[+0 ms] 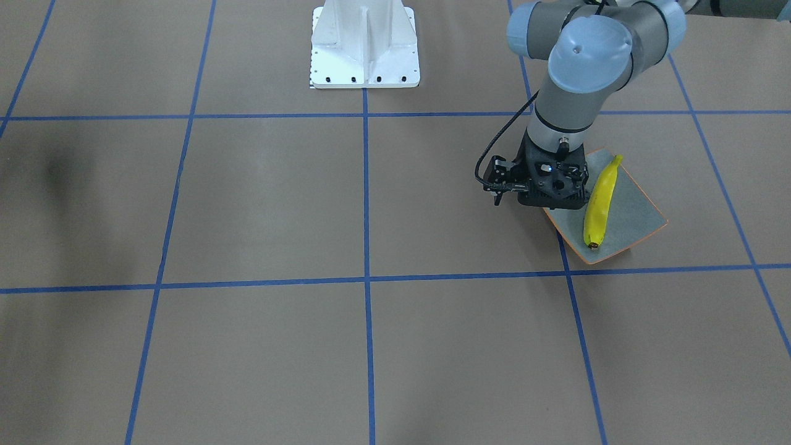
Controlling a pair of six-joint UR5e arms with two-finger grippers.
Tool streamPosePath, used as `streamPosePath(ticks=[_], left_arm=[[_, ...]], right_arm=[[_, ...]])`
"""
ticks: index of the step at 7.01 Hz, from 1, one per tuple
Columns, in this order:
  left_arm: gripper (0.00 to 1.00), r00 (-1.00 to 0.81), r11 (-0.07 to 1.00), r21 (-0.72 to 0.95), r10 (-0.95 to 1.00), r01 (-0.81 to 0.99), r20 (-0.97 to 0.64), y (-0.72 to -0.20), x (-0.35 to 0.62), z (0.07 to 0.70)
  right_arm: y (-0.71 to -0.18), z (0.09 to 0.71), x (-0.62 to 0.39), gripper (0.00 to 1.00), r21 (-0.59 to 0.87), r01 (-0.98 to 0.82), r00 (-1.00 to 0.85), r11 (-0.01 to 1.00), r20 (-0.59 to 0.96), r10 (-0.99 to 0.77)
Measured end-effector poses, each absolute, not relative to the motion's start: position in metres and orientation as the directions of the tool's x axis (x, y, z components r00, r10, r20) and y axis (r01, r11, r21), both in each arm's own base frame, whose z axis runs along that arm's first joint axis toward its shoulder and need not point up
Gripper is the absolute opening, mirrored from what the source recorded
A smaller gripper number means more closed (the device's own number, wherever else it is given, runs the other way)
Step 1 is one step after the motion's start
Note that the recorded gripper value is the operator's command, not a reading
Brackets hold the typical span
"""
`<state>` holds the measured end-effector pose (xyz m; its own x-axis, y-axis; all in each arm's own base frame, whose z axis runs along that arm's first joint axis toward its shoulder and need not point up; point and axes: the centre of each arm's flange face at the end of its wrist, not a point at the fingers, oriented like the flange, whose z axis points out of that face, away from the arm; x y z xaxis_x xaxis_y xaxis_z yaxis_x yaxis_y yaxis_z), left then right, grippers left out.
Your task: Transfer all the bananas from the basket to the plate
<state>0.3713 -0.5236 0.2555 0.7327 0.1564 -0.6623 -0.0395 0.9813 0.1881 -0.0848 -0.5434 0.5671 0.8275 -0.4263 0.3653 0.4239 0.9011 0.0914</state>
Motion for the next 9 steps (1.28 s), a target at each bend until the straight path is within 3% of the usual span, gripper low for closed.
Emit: streamPosePath(ticks=[9], left_arm=[[1.0,0.69,0.977,0.214,0.17,-0.023,-0.704,-0.517,0.393,0.25]], right_arm=[[-0.515,0.667,-0.097,0.99,-0.087,0.558,0.808,0.825,0.287,-0.515]])
